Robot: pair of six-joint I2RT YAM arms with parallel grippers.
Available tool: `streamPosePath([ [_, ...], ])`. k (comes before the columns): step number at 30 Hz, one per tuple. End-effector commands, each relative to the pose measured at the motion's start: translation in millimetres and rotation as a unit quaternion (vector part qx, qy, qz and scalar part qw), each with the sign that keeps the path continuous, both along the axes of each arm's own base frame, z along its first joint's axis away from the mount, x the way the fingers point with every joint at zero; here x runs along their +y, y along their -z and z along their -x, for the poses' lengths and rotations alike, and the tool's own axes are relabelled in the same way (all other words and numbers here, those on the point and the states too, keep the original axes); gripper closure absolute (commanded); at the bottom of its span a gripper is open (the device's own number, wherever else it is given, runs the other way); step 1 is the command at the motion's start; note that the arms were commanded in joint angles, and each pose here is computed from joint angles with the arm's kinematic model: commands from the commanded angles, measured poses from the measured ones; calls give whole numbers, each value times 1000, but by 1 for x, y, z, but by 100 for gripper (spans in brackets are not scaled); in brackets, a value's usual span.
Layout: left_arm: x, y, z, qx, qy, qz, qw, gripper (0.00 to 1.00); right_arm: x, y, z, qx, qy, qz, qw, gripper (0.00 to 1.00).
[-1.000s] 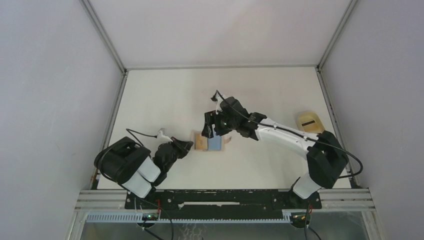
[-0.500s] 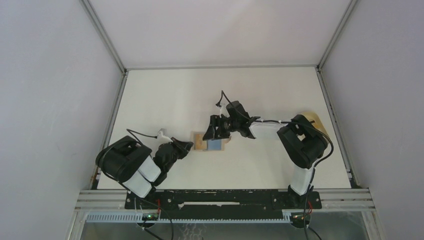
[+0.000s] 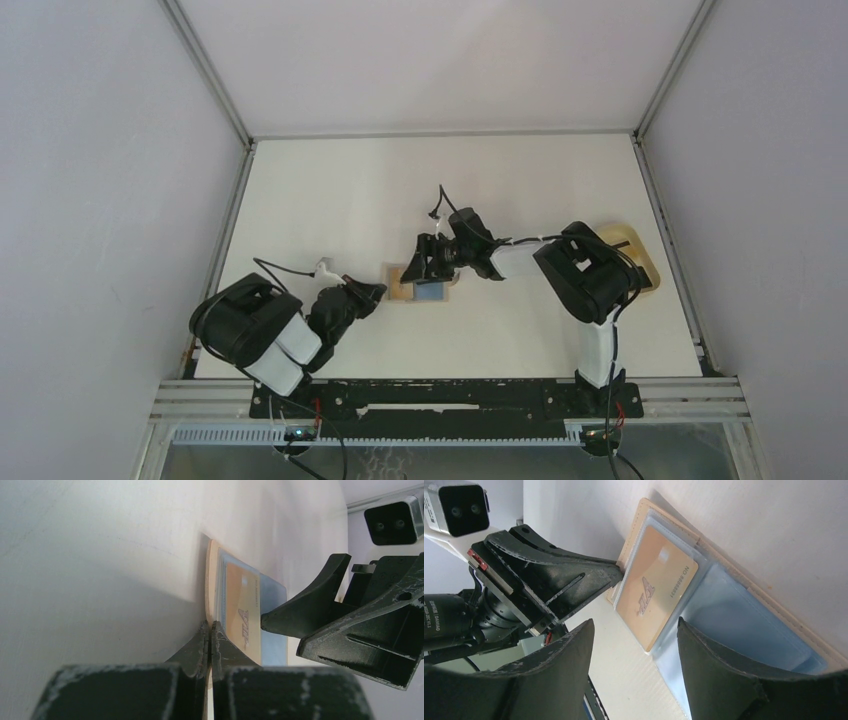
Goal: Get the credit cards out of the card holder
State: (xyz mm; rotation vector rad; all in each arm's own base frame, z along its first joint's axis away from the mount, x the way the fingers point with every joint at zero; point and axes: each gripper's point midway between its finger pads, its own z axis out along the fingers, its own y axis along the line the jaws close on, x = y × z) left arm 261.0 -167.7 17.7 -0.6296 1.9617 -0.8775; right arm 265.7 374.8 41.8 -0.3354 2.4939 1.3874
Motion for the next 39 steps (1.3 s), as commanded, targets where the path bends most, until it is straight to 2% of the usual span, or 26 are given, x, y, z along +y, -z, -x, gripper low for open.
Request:
streamPosePath([
  [1,7,16,12,25,0,-26,999,100,13,-5,-6,-9,1,-29,1000,29],
  [9,7,14,13,24,0,-29,999,100,24,-7,1,22,-3,-56,998,29],
  [17,6,13,13,22,1,-30,999,100,34,-33,6,8,-17,-101,995,30],
  [21,6,12,13,20,0,-32,999,100,38,-44,8,2,-23,-120,992,34],
  [31,7,12,14,22,0,-35,999,100,45,-47,17,8,-37,-136,990,44],
  [39,7,13,15,23,1,-38,999,100,47,-35,17,17,-33,-128,991,44],
])
